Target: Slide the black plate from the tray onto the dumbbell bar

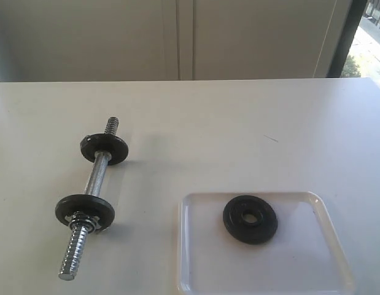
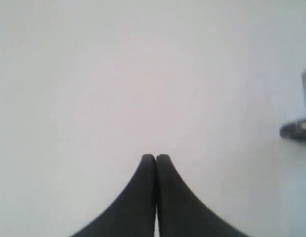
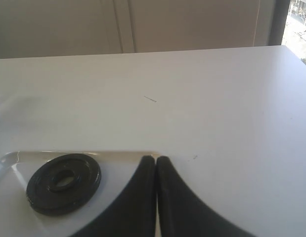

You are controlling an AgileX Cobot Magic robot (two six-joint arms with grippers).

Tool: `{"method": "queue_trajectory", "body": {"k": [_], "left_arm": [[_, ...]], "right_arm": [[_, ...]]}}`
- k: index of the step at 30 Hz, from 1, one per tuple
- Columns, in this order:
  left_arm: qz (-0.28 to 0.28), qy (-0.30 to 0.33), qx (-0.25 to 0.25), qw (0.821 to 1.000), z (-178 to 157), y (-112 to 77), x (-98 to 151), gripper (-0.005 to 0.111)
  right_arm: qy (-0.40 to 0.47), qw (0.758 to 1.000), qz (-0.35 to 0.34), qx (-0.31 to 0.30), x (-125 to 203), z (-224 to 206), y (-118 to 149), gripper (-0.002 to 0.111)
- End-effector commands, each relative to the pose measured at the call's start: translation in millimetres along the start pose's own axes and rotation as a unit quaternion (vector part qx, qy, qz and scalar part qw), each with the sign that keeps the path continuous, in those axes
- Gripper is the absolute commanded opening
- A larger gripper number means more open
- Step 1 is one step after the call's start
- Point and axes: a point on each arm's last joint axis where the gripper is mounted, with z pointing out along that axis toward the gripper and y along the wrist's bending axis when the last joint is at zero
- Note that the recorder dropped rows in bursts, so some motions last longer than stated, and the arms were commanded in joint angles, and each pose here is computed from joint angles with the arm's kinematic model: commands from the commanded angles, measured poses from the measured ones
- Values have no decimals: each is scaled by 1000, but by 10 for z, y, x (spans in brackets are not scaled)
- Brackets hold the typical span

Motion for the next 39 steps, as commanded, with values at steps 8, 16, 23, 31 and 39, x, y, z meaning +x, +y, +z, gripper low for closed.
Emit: {"method": "queue_trajectory", "body": {"k": [8, 16, 23, 31, 39], "left_arm": [[106, 115, 163, 974, 823, -1268, -1, 0], [107, 230, 127, 959, 1326, -1606, 6, 4], [81, 255, 132, 955, 1458, -1657, 119, 67], [82, 262, 128, 953, 1659, -1693, 247, 67], [82, 265, 126, 952, 1791, -1713, 338, 62]], "right_arm": [[-8, 1000, -1, -3, -8, -2, 3, 0], [-8, 1000, -1, -3, -8, -2, 3, 0], [-8, 1000, -1, -3, -8, -2, 3, 0], [-8, 1000, -1, -3, -8, -2, 3, 0], [-8, 1000, -1, -3, -8, -2, 3, 0]]}}
